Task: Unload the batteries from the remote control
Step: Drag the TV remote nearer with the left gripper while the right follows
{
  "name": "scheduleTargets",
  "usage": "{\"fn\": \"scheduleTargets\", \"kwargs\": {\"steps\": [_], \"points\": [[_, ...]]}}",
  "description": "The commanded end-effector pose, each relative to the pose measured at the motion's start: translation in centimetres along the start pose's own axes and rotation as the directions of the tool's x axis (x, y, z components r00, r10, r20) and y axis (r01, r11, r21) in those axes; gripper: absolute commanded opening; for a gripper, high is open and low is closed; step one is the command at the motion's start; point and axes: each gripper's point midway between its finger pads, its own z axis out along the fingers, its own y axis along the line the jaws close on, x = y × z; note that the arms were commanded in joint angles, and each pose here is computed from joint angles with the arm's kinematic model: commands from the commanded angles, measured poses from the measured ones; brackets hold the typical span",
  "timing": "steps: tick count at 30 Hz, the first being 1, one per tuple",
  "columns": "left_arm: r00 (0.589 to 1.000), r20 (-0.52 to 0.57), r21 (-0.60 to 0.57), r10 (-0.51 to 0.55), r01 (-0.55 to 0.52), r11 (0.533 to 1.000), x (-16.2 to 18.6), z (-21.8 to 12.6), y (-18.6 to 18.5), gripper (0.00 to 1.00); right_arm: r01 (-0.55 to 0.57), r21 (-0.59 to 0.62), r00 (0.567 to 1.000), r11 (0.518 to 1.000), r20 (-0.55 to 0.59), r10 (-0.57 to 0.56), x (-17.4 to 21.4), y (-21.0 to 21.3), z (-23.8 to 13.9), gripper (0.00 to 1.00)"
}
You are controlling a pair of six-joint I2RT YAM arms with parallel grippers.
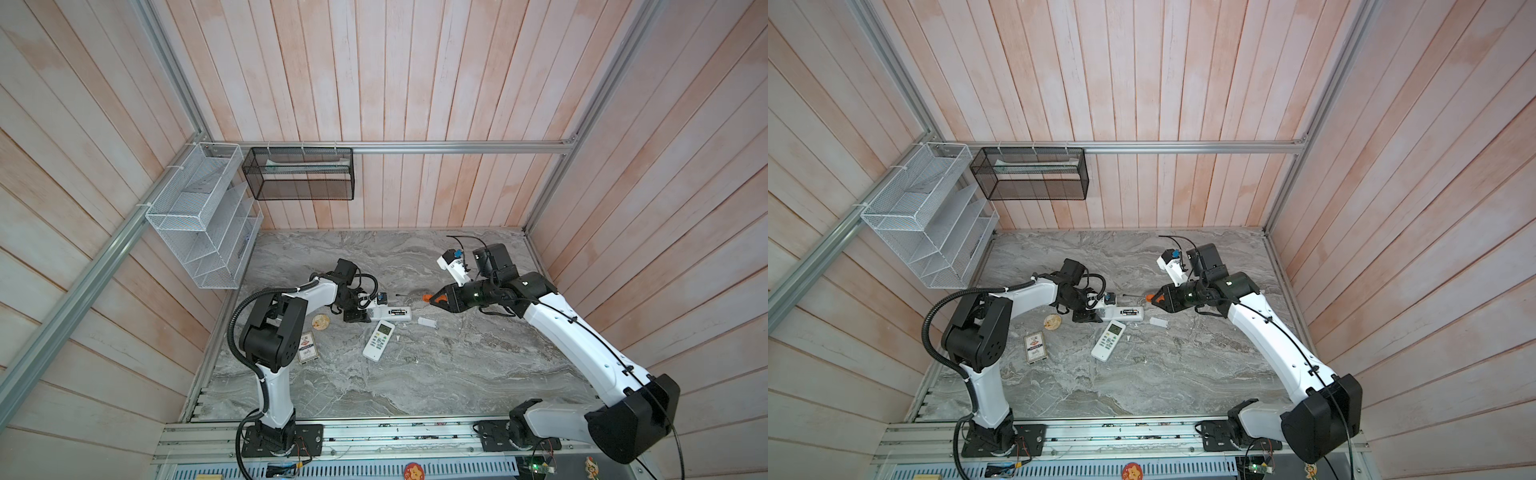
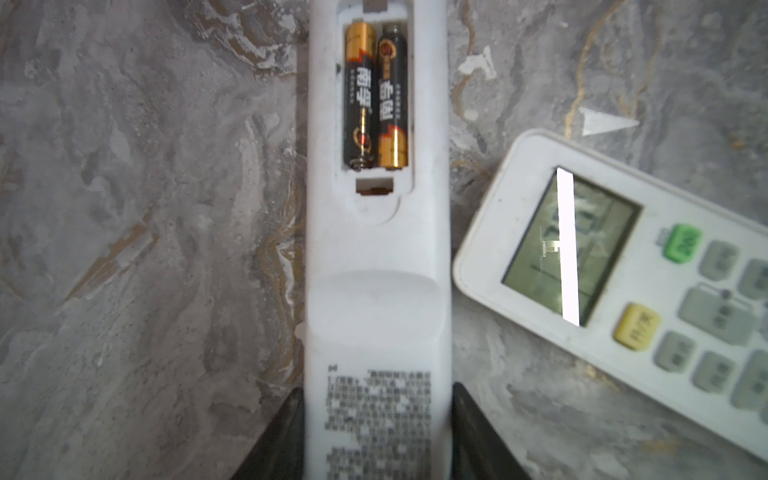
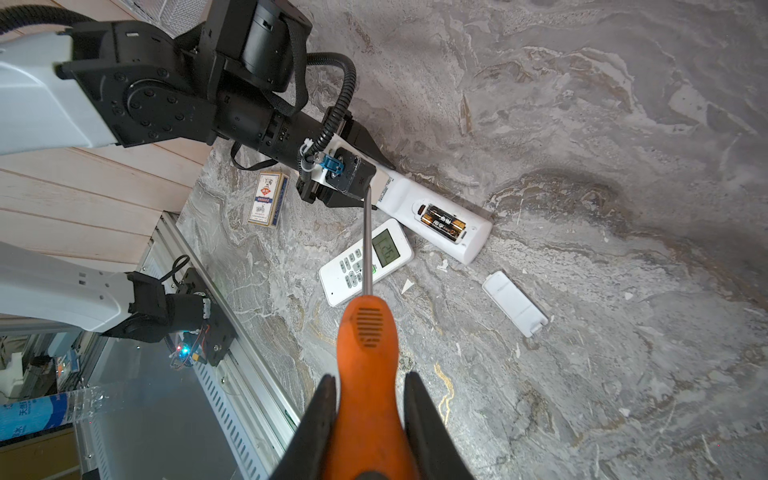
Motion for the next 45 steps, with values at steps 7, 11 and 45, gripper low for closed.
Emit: {"fn": "scheduleTargets", "kwargs": {"steps": [7, 11, 45], "points": [[0.999, 0.032, -0.029, -0.012, 0.013, 0.999, -2.0, -2.3, 0.0, 0.29, 0.013, -0.028, 0.999, 1.000, 0.035, -0.012, -0.4, 0.6, -0.3, 0.00], [0.998, 0.053, -0.051, -0.013, 0.016, 0.999, -2.9, -3.7, 0.2, 0.28, 0.014, -0.027, 0.999, 1.000, 0.039, -0.013, -0.3, 0.7, -0.6, 0.00], [0.955, -0.179, 0.188, -0.236, 0.269, 0.945, -7.4, -1.4, -20.5, 0.25, -0.077, 0.080, 0.996, 0.994, -0.042, 0.080, 5.7, -0.7, -3.5, 0.00]]}}
